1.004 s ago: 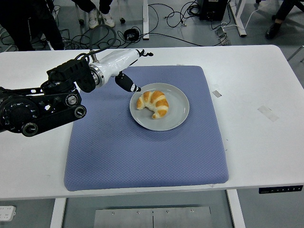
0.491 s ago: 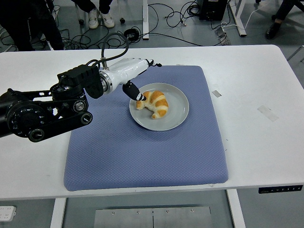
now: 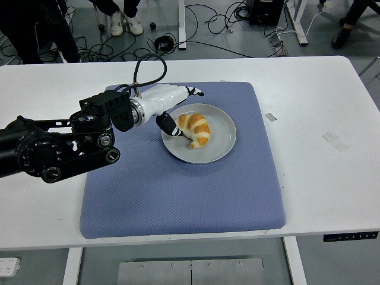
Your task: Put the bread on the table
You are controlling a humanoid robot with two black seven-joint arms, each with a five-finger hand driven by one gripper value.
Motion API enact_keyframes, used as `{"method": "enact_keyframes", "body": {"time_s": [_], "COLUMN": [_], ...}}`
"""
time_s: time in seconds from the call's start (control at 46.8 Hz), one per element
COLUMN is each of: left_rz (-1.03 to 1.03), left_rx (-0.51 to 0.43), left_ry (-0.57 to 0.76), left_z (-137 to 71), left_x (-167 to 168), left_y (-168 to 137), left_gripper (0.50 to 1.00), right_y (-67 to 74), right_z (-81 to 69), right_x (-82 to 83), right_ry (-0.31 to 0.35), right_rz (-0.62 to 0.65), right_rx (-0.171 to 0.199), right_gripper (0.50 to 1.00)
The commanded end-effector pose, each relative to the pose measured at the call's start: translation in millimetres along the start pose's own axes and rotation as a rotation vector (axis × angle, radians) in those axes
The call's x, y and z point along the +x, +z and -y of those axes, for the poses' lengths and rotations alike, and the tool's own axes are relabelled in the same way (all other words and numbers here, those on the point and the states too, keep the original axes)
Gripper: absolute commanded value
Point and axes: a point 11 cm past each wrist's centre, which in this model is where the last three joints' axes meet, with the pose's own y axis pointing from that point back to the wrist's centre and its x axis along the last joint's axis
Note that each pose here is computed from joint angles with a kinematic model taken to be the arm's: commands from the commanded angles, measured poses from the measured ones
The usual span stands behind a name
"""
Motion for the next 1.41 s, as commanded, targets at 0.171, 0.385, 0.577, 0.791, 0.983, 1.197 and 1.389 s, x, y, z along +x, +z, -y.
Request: {"method": "enact_keyframes", "body": {"time_s": [0.171, 0.385, 0.577, 0.791, 0.983, 1.197, 1.389], "left_rz": [0.006, 0.008, 0.017, 0.03, 0.028, 0.026, 0.025], "left_rx": [0.009, 0.011, 0.01, 0.025, 0.028, 0.028, 0.025], "left_ry": [-0.013, -0.017, -0.029, -0.045, -0.058, -0.08, -0.083], "left_z": [9.9, 13.0, 13.6, 17.0, 17.3, 19.8, 20.1], "left_x": [-7.8, -9.5, -14.1, -21.9, -23.3, -27.2, -28.6], "left_y": [2.3, 3.5, 3.5, -0.8, -1.2, 0.3, 1.6], "left_gripper": [0.928, 0.927, 0.924, 0.915, 0.883, 0.858, 0.828], "right_y": [0.1, 0.1, 0.1, 0.1, 0.1, 0.1, 0.1], "right_z": [0.0, 0.0, 0.0, 0.0, 0.0, 0.0, 0.0], "right_x": [0.0, 0.0, 0.0, -0.1, 0.0, -0.1, 0.0], "right_ry": [0.0, 0.0, 0.0, -0.001, 0.0, -0.001, 0.0], "right_rz": [0.0, 0.0, 0.0, 0.0, 0.0, 0.0, 0.0], "right_rx": [0.0, 0.0, 0.0, 0.0, 0.0, 0.0, 0.0], "right_gripper": [1.0, 1.0, 1.0, 1.0, 1.0, 1.0, 1.0]}}
